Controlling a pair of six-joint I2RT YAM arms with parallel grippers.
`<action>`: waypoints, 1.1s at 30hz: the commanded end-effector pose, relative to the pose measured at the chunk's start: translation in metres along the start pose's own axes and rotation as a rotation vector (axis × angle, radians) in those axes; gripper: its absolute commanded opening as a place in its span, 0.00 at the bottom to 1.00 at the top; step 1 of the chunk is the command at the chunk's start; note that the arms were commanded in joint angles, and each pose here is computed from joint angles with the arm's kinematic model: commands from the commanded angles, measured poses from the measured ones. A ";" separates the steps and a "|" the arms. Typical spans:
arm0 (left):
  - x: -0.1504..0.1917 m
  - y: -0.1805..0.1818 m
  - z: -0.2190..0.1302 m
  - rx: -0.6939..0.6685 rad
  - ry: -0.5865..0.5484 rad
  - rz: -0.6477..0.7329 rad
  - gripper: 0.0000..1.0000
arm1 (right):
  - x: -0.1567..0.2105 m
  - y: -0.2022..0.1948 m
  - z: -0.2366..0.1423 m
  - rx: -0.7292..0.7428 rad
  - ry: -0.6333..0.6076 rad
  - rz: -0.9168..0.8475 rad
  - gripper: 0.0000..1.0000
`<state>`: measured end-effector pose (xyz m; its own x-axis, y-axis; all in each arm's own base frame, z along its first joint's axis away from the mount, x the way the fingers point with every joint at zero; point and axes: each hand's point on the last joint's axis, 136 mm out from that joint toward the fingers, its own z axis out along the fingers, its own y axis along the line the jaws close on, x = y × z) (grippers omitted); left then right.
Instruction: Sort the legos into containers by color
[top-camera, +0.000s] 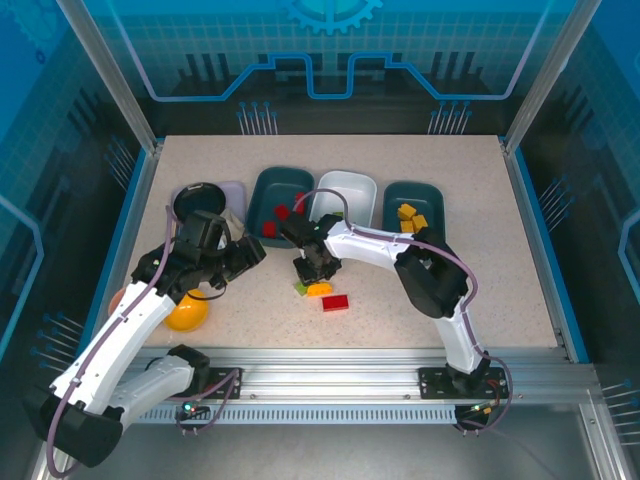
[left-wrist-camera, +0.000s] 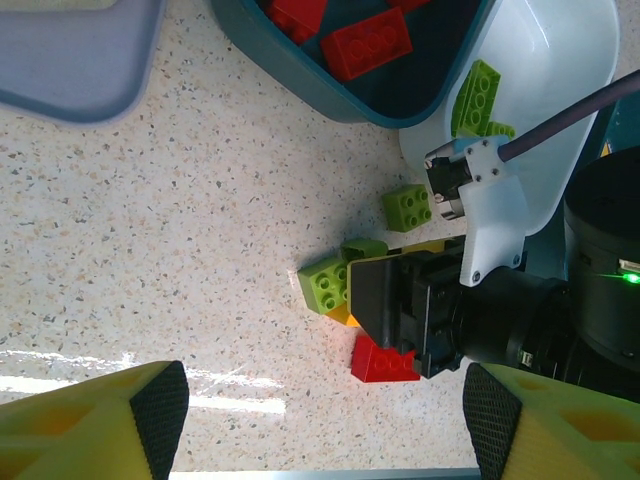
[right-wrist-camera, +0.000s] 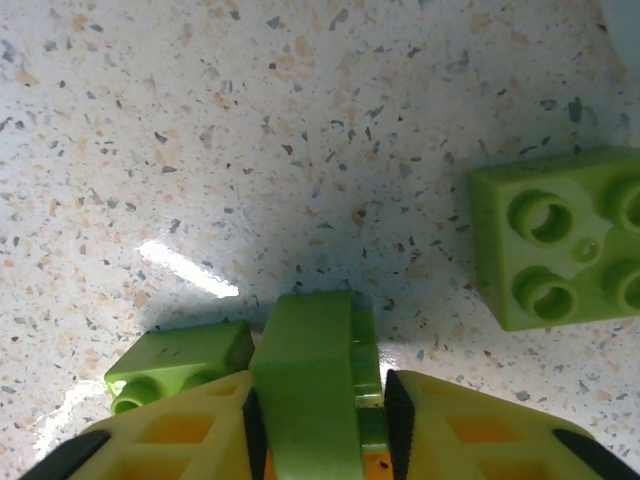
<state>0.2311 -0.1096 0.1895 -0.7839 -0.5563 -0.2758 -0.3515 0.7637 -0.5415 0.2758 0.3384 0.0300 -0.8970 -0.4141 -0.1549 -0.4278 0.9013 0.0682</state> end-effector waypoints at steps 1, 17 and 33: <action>0.009 0.003 0.005 -0.005 0.031 -0.001 0.75 | -0.002 -0.002 0.000 0.025 0.003 0.004 0.30; 0.020 -0.049 0.017 0.144 0.067 0.068 0.75 | -0.067 -0.088 -0.089 0.073 -0.213 0.199 0.21; 0.022 -0.079 0.039 0.148 0.109 0.126 0.75 | -0.147 -0.191 -0.008 0.187 -0.093 0.378 0.28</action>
<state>0.2592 -0.1863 0.1853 -0.8622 -0.4389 -0.2529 -0.2135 0.7676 -0.6043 0.4940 0.2308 0.0428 -0.9589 -0.0395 -0.2811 -0.0338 0.9991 -0.0249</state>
